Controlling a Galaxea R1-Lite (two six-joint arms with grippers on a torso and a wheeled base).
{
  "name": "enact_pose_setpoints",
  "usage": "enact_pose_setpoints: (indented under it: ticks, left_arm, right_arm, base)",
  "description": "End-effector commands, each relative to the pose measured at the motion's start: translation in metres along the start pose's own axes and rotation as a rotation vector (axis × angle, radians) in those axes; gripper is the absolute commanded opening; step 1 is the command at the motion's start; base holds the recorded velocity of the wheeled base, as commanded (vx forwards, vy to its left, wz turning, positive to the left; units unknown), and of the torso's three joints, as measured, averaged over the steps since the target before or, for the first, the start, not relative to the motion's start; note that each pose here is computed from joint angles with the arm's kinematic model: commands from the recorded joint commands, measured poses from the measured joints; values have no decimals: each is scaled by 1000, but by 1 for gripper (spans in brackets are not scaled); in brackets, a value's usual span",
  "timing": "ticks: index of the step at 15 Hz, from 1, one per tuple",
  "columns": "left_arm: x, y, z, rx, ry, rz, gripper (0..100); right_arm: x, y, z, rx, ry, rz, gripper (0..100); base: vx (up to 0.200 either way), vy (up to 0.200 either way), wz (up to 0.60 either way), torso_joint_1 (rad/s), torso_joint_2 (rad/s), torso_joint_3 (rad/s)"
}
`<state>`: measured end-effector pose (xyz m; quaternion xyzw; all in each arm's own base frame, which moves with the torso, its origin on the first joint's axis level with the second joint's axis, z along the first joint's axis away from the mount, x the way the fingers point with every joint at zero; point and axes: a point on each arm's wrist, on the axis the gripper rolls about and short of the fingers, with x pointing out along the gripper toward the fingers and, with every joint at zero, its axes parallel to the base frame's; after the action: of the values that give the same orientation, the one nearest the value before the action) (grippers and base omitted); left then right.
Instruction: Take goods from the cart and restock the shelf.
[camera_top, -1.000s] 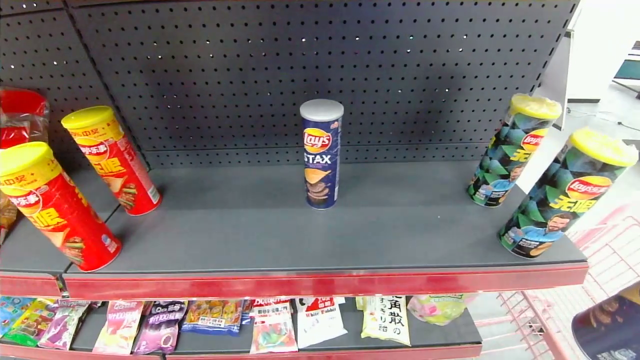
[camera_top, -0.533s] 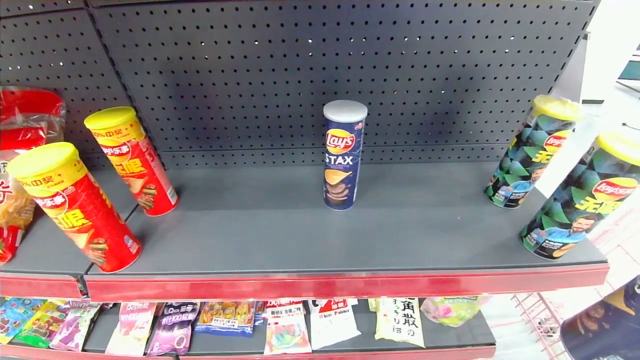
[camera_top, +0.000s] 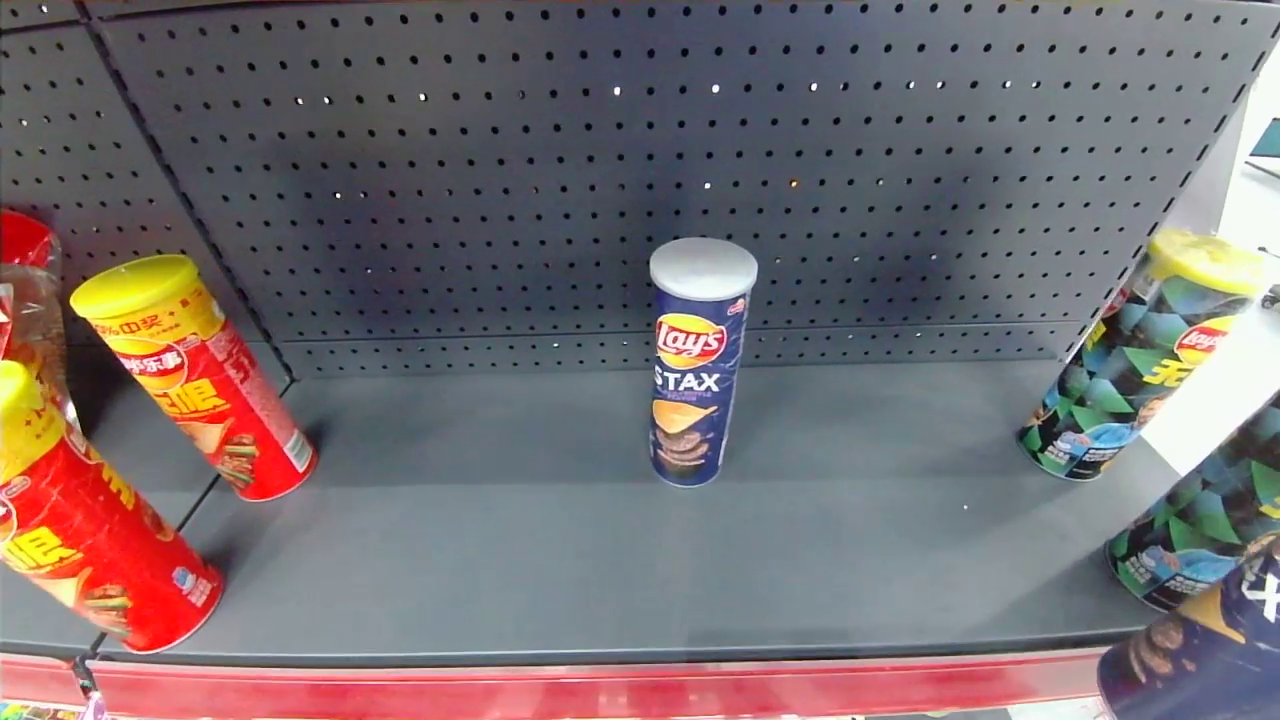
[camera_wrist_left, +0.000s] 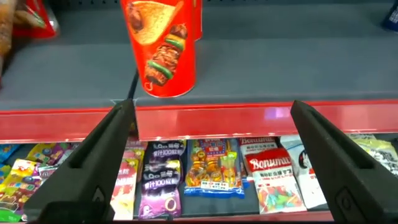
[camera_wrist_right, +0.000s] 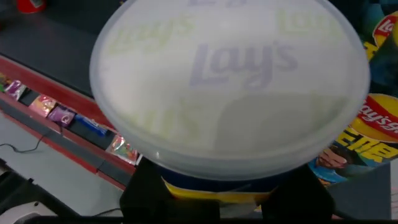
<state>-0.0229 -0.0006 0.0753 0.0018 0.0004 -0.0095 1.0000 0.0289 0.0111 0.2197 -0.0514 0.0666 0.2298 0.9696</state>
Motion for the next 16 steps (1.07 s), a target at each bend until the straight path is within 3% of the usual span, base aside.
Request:
enact_pose_setpoints:
  ticks: [1, 3, 6, 7, 8, 14, 15, 16]
  left_arm:
    - [0, 0, 0, -1, 2, -1, 100]
    - [3, 0, 1, 2, 45, -6, 100]
    - [3, -1, 1, 10, 41, -77, 100]
    - [3, -1, 1, 45, 41, -88, 100]
    - [3, -1, 2, 52, 41, -99, 100]
    - [5, -1, 2, 65, 62, -131, 100]
    - [5, -1, 8, 61, 49, -159, 100]
    - [12, -2, 52, 36, 43, -221, 100]
  right_arm:
    - [1, 1, 1, -8, -2, 43, 0]
    - [3, 2, 1, -14, 4, 87, 0]
    - [5, 2, 2, -17, 9, 110, 0]
    - [8, 3, 2, -20, 22, 142, 0]
    - [13, 2, 4, -31, 32, 160, 0]
    - [43, -3, 22, -58, 93, 188, 0]
    - [45, -2, 22, -64, 98, 201, 0]
    - [46, -2, 21, -65, 103, 214, 0]
  base:
    - [0, 0, 0, 0, 0, 0]
    - [0, 0, 0, 0, 0, 0]
    - [0, 0, 0, 0, 0, 0]
    - [0, 0, 0, 0, 0, 0]
    - [0, 0, 0, 0, 0, 0]
    - [0, 0, 0, 0, 0, 0]
    - [0, 0, 0, 0, 0, 0]
    - [0, 0, 0, 0, 0, 0]
